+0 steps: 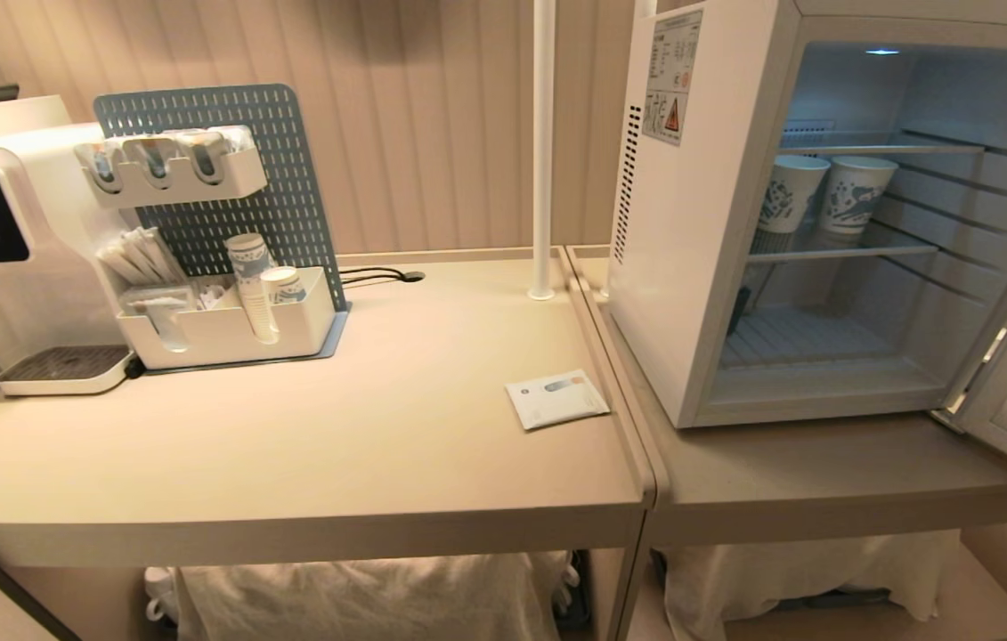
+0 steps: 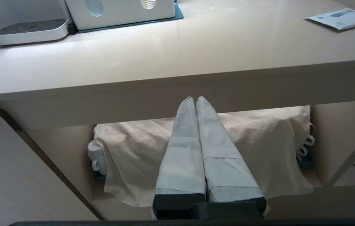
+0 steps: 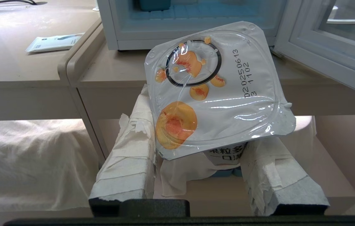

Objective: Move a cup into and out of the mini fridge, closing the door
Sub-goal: Put the yoghurt in the freezer

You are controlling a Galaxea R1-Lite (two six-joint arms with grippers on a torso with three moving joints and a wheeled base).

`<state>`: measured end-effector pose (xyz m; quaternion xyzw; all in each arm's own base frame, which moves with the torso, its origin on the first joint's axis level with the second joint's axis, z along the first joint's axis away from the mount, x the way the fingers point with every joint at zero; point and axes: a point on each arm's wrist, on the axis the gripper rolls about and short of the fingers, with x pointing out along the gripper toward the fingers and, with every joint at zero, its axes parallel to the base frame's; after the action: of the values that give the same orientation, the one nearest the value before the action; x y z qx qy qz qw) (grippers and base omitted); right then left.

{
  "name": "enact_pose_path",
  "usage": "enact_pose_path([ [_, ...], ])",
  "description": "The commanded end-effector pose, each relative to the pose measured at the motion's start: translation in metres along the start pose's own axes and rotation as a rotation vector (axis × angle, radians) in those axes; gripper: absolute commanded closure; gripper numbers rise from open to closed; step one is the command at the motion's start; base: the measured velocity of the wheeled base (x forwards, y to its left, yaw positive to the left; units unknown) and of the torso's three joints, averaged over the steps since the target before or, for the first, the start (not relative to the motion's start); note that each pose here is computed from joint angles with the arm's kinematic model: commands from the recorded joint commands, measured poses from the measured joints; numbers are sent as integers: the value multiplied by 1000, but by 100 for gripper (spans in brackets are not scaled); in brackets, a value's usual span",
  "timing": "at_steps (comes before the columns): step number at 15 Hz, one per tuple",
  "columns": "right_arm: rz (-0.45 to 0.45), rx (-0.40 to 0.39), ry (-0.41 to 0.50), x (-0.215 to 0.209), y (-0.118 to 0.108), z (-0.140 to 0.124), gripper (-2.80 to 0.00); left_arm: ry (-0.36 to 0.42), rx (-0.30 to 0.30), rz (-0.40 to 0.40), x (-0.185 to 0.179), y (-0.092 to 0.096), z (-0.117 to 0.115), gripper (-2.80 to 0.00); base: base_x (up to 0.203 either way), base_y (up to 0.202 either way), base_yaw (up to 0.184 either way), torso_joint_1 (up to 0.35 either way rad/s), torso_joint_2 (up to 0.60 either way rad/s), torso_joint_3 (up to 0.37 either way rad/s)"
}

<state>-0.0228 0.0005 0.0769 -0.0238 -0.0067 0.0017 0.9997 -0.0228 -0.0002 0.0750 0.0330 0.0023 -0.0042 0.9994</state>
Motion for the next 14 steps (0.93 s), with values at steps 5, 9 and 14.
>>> enact_pose_path([
  [5, 1, 0, 9, 1, 0, -3, 0, 4, -2, -1, 0, 0, -1, 0, 0, 0, 0, 0, 0, 0],
  [9, 0, -1, 8, 1, 0, -3, 0, 4, -3, 0, 0, 0, 0, 0, 0, 0, 0, 0, 0, 0],
  [14, 1, -1, 7, 1, 0, -3, 0, 3, -3, 0, 0, 0, 0, 0, -174, 0, 1, 4, 3, 1],
])
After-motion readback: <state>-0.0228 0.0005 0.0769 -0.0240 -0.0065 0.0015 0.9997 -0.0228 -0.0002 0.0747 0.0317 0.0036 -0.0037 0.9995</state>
